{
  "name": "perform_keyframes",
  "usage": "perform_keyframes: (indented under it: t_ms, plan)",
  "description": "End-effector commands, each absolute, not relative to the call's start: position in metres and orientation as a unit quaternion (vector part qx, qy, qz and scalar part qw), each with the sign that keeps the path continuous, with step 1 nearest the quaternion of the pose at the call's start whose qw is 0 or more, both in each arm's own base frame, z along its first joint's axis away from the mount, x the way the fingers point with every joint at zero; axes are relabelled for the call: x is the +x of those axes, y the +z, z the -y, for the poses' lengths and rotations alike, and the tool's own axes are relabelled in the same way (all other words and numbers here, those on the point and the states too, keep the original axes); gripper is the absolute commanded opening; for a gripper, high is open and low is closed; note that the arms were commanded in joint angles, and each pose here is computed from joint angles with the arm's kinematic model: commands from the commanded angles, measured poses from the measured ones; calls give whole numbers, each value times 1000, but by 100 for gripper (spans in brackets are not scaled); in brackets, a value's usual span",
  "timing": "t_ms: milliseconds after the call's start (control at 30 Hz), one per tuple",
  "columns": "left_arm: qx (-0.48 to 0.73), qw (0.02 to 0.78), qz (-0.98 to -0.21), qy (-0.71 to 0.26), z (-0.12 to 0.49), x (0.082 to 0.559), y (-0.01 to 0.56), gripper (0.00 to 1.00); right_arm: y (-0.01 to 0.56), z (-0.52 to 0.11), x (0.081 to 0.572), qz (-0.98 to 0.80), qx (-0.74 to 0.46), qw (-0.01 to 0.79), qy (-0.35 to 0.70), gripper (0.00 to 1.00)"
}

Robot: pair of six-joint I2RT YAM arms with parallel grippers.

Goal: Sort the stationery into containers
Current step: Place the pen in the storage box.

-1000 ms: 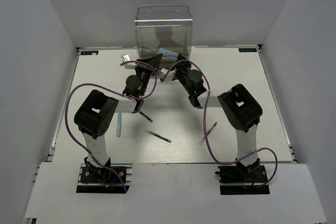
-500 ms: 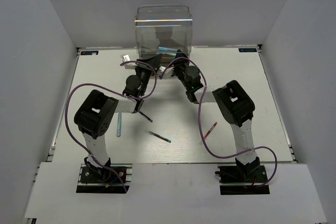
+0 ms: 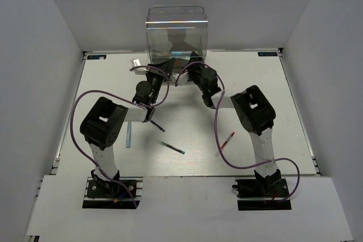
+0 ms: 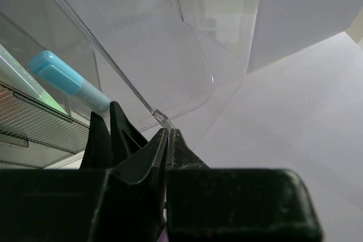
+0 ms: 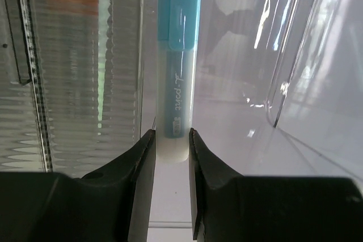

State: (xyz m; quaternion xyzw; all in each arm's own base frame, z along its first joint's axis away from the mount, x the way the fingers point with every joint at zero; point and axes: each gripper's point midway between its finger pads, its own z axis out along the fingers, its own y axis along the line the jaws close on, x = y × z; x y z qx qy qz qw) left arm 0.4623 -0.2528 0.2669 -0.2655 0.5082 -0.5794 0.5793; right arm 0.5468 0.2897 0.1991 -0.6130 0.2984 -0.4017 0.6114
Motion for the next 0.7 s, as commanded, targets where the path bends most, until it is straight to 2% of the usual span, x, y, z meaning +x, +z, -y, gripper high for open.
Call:
perform_keyframes:
  t_ms: [0, 667]
  plan:
    - [-227, 625, -377, -644, 234, 436, 346, 5, 201, -291, 550, -277, -646, 586, -402, 0]
    - [-227, 625, -377, -644, 234, 435, 344, 5, 184, -291, 552, -227, -743, 472, -416, 0]
